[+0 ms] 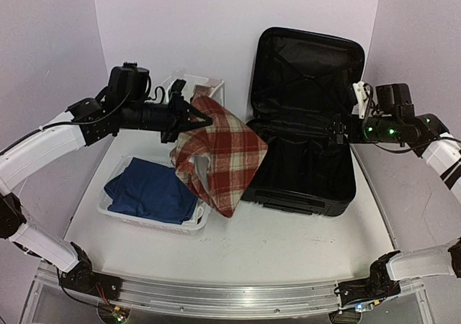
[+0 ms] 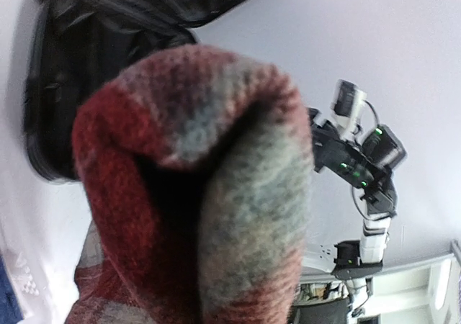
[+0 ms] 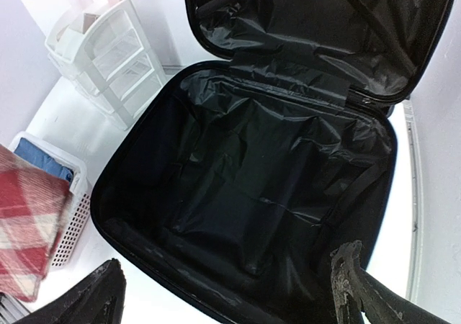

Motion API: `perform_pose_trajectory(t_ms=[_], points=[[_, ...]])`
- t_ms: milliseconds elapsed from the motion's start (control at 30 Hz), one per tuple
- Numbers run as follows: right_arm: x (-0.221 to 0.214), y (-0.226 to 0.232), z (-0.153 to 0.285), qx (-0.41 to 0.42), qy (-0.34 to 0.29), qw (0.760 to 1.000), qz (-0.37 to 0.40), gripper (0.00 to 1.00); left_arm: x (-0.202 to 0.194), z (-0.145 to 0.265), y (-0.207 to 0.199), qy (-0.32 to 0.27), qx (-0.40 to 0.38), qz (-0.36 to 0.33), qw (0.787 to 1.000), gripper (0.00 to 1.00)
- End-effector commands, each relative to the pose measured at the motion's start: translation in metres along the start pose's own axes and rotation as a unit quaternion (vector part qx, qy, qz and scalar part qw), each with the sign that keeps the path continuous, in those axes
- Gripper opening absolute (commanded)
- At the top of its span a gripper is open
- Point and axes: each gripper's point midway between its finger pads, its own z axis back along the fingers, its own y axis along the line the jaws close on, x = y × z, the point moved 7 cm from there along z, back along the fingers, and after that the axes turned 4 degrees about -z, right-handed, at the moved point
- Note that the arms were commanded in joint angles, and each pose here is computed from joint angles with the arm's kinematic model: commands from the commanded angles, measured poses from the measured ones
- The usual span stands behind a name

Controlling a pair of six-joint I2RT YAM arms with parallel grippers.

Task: Open, take out, and arrange the luggage

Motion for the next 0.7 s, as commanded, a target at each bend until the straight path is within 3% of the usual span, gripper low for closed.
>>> perform_pose_trajectory(t_ms=[0, 200, 667], points=[[0.007, 0.004, -0.003, 0.021, -0.027, 0.999, -0.013, 0.98, 0.015, 0.020, 0.020, -0.038, -0.040, 0.037, 0.998, 0.00], [0.003, 0.007, -0.010, 0.028, -0.021, 0.999, -0.019, 0.98, 0.008, 0.036, 0.091, -0.024, -0.008, 0.078, 0.997, 0.00], [-0.008, 0.019, -0.028, 0.032, 0.007, 0.999, 0.002, 0.98, -0.012, 0.081, 0.193, 0.019, 0.004, 0.106, 0.994, 0.00]])
